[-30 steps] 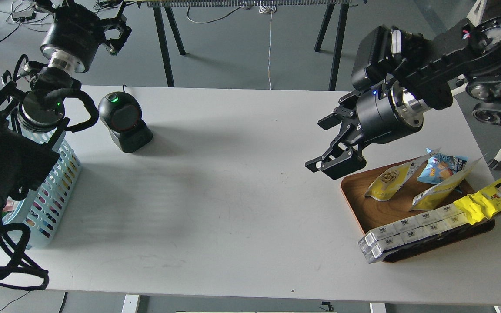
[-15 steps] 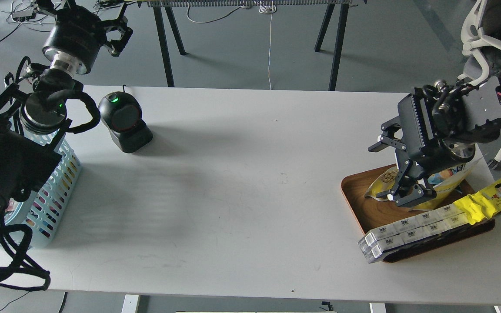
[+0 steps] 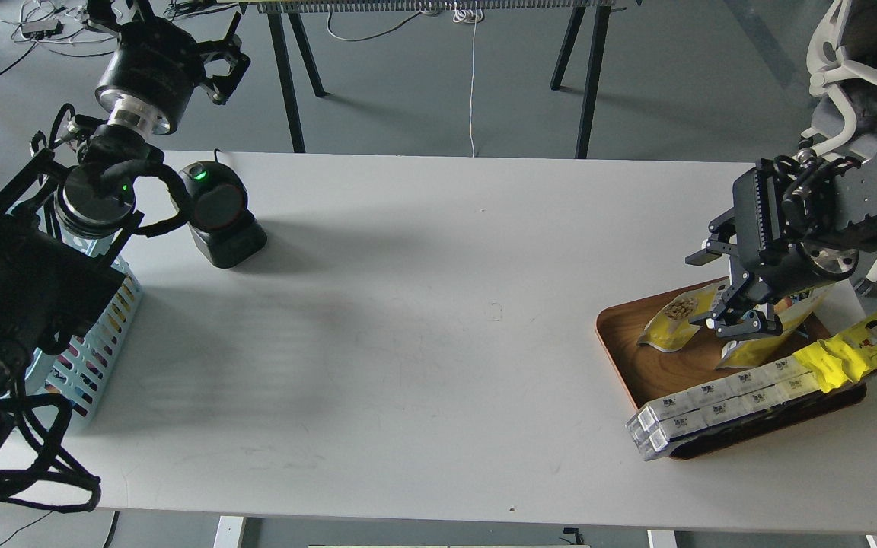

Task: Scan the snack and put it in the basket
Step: 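Reach the right gripper down to the yellow snack packet on the tray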

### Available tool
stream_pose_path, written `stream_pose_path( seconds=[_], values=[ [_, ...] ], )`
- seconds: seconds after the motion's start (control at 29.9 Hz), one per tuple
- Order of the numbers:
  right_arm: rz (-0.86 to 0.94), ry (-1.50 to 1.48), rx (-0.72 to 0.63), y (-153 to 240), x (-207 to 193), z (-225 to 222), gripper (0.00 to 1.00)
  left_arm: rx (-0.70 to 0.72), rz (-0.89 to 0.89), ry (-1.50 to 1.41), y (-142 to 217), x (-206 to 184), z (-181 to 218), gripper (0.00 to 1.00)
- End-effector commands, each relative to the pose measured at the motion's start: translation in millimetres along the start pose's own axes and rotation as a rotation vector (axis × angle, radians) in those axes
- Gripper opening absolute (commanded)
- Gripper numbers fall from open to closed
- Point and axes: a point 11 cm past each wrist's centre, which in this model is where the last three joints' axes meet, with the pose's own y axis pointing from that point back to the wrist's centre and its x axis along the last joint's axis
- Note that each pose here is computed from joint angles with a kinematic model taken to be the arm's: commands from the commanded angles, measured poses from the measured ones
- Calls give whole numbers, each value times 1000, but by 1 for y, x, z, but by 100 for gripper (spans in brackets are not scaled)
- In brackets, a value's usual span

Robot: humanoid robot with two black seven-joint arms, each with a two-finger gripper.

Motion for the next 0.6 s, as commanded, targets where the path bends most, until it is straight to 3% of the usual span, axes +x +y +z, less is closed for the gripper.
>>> stream_pose_path(
  seconds=[0.0, 0.13, 0.27, 0.47, 0.57],
  values=[
    [-9, -5, -1, 0, -6, -1, 55, -4, 3, -4, 0, 1, 3, 100],
    [-7, -6, -12, 2, -5, 3, 46, -5, 5, -6, 1, 2, 4, 100],
    [-9, -3, -22, 3, -4, 6, 27, -5, 4, -8, 1, 2, 4, 100],
    [-16, -3, -22, 4, -7, 6, 20, -5, 5, -7, 1, 3, 4, 100],
    [-17, -3, -18, 3, -7, 5, 2, -6, 7, -8, 1, 3, 5, 100]
  ],
)
